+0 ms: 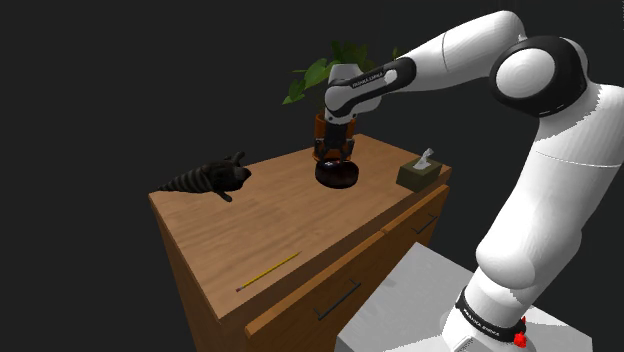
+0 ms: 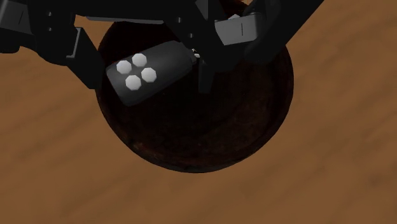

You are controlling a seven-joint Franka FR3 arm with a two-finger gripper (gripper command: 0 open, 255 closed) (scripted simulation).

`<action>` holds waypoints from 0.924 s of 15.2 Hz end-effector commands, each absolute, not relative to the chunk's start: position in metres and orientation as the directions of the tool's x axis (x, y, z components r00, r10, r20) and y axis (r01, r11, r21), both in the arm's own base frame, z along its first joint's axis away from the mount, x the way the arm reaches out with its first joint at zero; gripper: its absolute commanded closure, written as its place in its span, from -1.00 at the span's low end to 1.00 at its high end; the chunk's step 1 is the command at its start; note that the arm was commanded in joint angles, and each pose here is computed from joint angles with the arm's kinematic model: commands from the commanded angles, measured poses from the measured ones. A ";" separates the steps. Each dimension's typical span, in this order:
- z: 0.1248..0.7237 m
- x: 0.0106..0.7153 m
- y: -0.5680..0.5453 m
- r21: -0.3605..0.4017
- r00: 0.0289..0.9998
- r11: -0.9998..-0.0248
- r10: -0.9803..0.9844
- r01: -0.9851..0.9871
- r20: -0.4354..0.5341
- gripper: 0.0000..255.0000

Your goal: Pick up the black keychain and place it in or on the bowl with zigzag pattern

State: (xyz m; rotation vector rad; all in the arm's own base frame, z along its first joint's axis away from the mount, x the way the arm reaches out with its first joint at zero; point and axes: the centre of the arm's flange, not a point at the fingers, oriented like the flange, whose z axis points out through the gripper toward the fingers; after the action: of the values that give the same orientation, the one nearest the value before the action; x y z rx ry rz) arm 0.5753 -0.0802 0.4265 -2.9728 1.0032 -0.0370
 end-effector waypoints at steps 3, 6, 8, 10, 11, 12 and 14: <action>0.422 0.575 -0.080 -0.011 0.795 -0.796 -0.606 -0.606 0.022 1.00; 0.422 0.575 -0.080 -0.011 0.795 -0.796 -0.606 -0.606 0.022 1.00; 0.422 0.575 -0.080 -0.011 0.795 -0.796 -0.606 -0.606 0.022 1.00; 0.422 0.575 -0.080 -0.011 0.795 -0.796 -0.606 -0.606 0.022 -1.00; 0.422 0.575 -0.080 -0.011 0.795 -0.796 -0.606 -0.606 0.022 -1.00; 0.422 0.575 -0.080 -0.011 0.795 -0.796 -0.606 -0.606 0.022 -1.00; 0.422 0.575 -0.080 -0.011 0.795 -0.796 -0.606 -0.606 0.022 -1.00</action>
State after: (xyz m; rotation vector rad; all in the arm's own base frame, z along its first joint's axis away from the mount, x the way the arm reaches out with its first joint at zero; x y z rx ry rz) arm 0.5748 -0.0797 0.4219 -2.9728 1.0030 -0.0379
